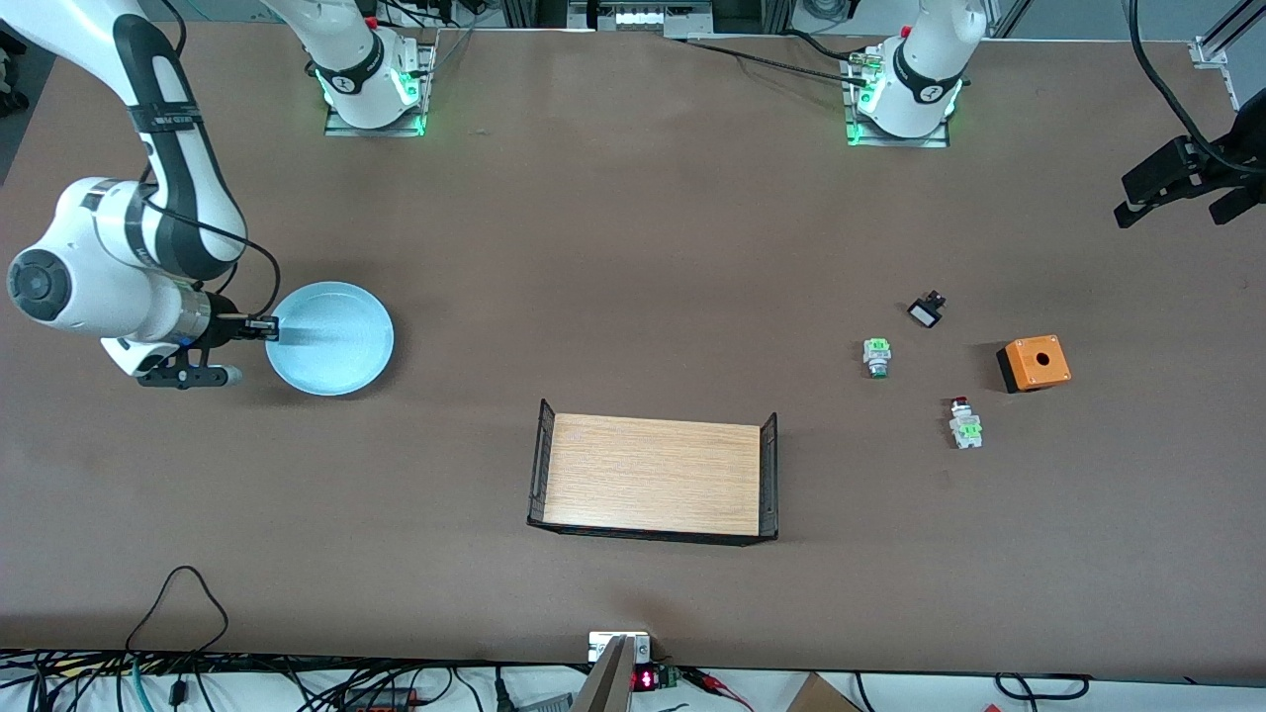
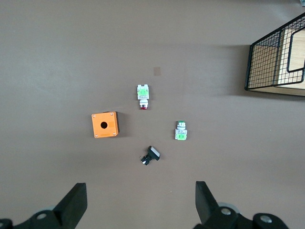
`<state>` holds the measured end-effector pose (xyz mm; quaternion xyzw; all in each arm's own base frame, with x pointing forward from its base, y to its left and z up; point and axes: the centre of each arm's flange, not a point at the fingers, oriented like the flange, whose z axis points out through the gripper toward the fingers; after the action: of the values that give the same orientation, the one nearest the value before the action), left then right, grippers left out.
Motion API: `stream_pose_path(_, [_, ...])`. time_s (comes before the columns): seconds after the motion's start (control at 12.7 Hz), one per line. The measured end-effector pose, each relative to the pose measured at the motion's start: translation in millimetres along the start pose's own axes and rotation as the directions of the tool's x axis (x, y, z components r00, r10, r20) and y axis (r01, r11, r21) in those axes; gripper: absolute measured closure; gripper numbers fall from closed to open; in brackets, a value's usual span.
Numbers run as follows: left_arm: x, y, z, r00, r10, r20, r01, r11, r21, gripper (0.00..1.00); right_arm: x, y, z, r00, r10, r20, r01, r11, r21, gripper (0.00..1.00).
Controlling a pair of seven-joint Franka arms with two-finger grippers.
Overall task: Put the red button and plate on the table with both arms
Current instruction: 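Lower the plate onto the table with the right gripper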
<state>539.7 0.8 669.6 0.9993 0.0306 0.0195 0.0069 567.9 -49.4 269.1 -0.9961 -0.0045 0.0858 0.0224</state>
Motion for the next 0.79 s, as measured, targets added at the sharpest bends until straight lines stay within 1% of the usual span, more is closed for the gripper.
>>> stream_pose_path(0.16, [0.0,0.1,0.0,1.0,0.0,0.0,0.0,1.0,0.0,0.0,-9.1,3.1,21.3,1.0,-0.018,-0.024,0.018,1.0,-0.006,0.98])
stream_pose_path(0.24, [0.0,0.2,0.0,1.0,0.0,0.0,0.0,1.0,0.0,0.0,-14.4,6.2,30.8,0.999,-0.028,-0.028,0.027,1.0,-0.008,0.98])
stream_pose_path(0.63, [-0.1,1.2,0.1,1.0,0.002,0.001,-0.002,1.0,0.0,0.0,-31.1,30.6,54.1,0.998,-0.067,-0.002,0.067,0.998,0.003,0.98])
stream_pose_path(0.71, [-0.2,1.9,0.1,1.0,0.003,0.001,-0.003,1.0,0.0,0.0,-31.9,31.8,55.4,0.998,-0.065,0.001,0.065,0.998,0.004,0.94])
stream_pose_path(0.79, [-0.2,2.5,0.1,1.0,0.004,0.001,-0.004,1.0,0.0,0.0,-32.0,31.7,55.3,0.998,-0.065,0.0,0.065,0.998,0.004,0.83])
